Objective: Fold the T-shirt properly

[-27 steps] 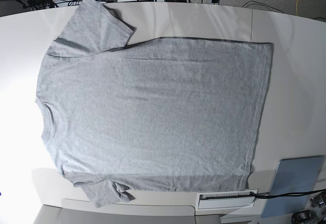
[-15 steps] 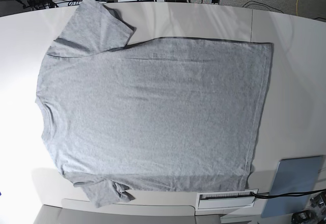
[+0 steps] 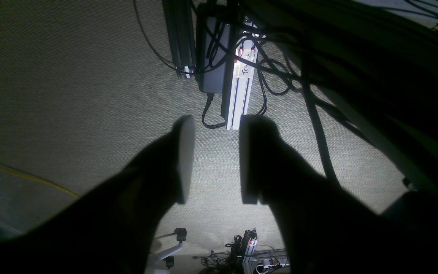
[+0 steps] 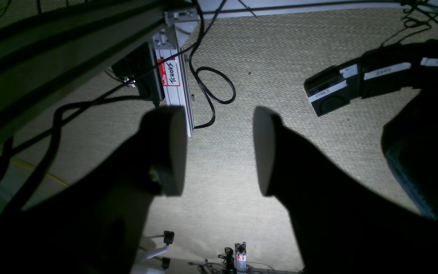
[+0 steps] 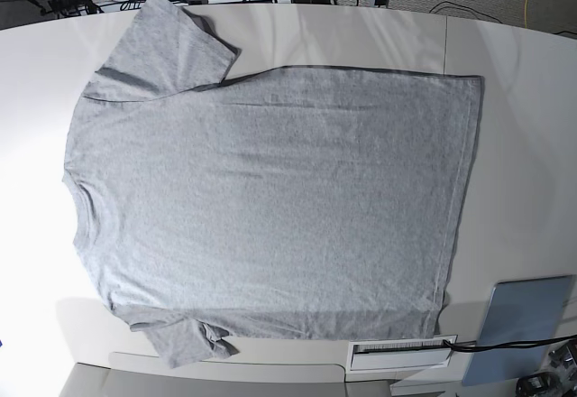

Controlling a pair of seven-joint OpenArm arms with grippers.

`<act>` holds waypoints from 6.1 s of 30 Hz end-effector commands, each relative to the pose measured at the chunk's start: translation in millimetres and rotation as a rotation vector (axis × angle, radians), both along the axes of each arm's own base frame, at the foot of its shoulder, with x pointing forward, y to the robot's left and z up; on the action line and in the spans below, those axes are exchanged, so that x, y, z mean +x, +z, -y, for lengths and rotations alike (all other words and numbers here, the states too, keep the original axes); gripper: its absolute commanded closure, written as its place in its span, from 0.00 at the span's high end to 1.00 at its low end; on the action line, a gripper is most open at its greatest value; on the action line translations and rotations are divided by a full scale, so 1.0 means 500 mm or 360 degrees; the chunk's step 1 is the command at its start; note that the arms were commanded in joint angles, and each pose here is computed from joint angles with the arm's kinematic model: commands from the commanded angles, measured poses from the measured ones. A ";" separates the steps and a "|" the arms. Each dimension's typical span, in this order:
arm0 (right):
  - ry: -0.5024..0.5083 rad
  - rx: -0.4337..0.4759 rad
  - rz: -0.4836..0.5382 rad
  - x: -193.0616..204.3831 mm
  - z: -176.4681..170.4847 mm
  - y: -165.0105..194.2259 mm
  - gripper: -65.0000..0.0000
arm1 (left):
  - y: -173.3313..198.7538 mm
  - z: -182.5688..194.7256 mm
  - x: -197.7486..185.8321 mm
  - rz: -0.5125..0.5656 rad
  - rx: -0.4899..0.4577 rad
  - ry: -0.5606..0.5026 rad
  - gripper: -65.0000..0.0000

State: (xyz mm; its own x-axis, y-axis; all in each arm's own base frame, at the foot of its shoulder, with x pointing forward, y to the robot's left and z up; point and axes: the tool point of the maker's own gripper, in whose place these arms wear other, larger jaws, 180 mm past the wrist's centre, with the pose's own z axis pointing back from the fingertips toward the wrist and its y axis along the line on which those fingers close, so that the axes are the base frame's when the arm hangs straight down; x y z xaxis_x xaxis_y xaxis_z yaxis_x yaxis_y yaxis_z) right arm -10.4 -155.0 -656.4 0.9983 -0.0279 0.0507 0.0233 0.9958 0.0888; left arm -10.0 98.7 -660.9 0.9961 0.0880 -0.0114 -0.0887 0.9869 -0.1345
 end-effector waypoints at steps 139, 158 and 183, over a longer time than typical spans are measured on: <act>0.2117 -0.0870 0.0616 0.280 0.234 0.510 0.44 | 0.419 -0.280 0.391 0.0994 0.0353 -0.2052 0.00; 0.2188 -0.0780 0.0691 0.325 0.173 0.465 0.44 | 0.419 -0.280 0.391 0.0993 0.0352 -0.2052 0.00; 0.2034 -0.0967 0.0551 0.264 0.204 0.528 0.00 | 0.561 -0.299 0.371 0.1336 0.0170 -0.1517 0.00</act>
State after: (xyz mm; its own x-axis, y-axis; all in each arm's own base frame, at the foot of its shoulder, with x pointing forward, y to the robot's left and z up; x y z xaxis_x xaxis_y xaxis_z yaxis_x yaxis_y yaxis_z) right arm 116.6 -254.2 -399.1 0.2702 0.9625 -0.0231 -0.8319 0.2213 -0.5088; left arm 172.5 246.1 -387.5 0.3825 -0.6946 0.6092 0.7290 0.6320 0.2629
